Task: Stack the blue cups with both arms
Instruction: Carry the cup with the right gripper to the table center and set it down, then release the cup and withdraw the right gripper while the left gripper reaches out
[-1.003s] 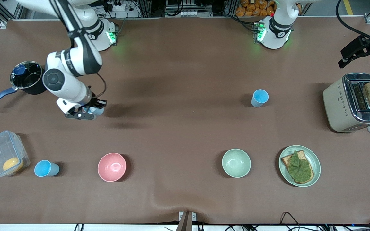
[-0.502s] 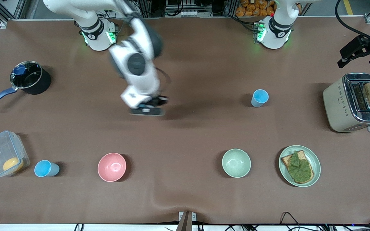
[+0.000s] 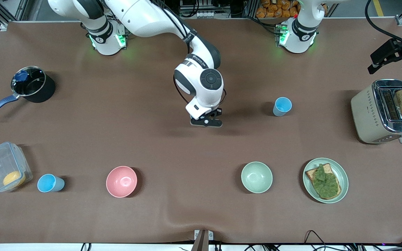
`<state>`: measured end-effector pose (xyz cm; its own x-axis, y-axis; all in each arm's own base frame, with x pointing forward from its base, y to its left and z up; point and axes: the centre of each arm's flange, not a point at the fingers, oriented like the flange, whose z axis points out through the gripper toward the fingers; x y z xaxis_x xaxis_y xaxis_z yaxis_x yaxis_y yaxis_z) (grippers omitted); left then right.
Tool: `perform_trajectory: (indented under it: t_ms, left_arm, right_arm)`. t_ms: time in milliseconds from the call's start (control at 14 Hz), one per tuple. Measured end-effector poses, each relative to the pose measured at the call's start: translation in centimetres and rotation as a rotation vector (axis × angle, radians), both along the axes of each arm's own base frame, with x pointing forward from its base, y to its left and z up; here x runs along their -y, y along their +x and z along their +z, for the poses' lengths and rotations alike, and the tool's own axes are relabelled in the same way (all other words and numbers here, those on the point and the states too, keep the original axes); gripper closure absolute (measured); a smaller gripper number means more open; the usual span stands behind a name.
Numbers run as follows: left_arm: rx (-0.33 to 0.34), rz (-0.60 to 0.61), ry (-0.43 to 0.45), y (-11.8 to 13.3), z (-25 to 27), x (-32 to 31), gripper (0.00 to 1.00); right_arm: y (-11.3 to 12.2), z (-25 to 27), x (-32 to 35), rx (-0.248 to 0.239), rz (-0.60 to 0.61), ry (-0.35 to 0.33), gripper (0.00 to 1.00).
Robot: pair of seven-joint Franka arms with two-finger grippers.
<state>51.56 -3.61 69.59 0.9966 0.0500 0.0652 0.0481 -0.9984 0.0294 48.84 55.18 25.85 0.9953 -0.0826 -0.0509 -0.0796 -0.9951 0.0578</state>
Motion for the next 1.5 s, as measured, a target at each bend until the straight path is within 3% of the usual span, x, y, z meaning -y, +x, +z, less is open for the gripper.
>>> perform_trajectory:
  t_ms: [215,287,645,860,932,1218,1505]
  left_arm:
    - [0.000,0.001,0.000,0.0,0.0,-0.1,0.00]
    - [0.000,0.002,0.000,0.0,0.0,-0.1,0.00]
    - [0.000,0.009,-0.001,0.0,0.0,-0.5,0.00]
    - [0.000,0.009,-0.001,0.0,0.0,-0.5,0.00]
    - [0.000,0.010,-0.001,0.0,0.0,-0.6,0.00]
    - [-0.003,0.011,-0.001,0.1,-0.1,-0.6,0.00]
    - [-0.006,0.001,0.000,0.1,-0.3,-0.1,0.00]
  right_arm:
    - [0.1,-0.8,0.3,-0.010,-0.007,-0.015,0.96]
    - [0.2,-0.9,0.6,-0.014,-0.018,-0.024,0.91]
    - [1.3,0.1,1.0,0.006,-0.044,-0.020,0.40]
    - [4.2,5.1,3.4,0.031,-0.092,-0.009,0.04]
    - [5.5,8.4,5.1,0.046,-0.119,-0.005,0.00]
    - [11.5,23.3,19.5,0.083,-0.224,0.017,0.00]
    - [14.9,30.2,38.1,0.108,-0.186,0.033,0.00]
